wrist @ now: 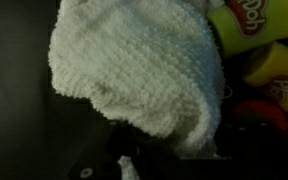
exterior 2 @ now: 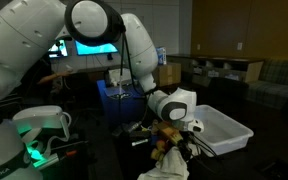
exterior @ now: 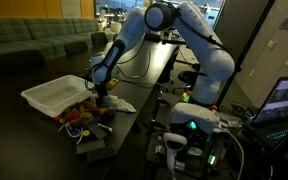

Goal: Pick up the towel on the right, push the objects in front of the white storage container to the left, place the towel inside the storage container

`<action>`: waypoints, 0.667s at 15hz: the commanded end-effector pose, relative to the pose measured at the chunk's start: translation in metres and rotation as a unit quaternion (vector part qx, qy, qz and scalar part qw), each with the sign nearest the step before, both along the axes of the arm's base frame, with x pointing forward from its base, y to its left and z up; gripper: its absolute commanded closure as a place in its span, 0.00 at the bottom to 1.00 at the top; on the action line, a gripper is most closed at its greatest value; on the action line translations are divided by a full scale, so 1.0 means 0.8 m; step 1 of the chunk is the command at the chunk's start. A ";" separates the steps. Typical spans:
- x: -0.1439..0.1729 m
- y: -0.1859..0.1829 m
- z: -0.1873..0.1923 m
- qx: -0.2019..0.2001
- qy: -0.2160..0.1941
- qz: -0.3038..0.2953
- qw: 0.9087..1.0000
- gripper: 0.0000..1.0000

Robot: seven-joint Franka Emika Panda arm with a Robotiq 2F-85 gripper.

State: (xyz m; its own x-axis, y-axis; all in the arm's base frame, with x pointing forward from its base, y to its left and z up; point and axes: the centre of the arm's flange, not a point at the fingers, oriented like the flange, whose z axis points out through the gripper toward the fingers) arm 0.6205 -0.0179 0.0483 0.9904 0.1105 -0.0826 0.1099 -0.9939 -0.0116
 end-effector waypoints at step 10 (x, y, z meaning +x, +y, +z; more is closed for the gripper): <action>-0.025 0.189 0.014 0.038 0.003 -0.041 0.998 0.97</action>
State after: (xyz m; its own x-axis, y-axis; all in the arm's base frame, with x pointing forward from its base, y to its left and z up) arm 0.6091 0.1068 0.0479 0.9942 0.0493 -0.0954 0.0437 -0.9972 -0.0604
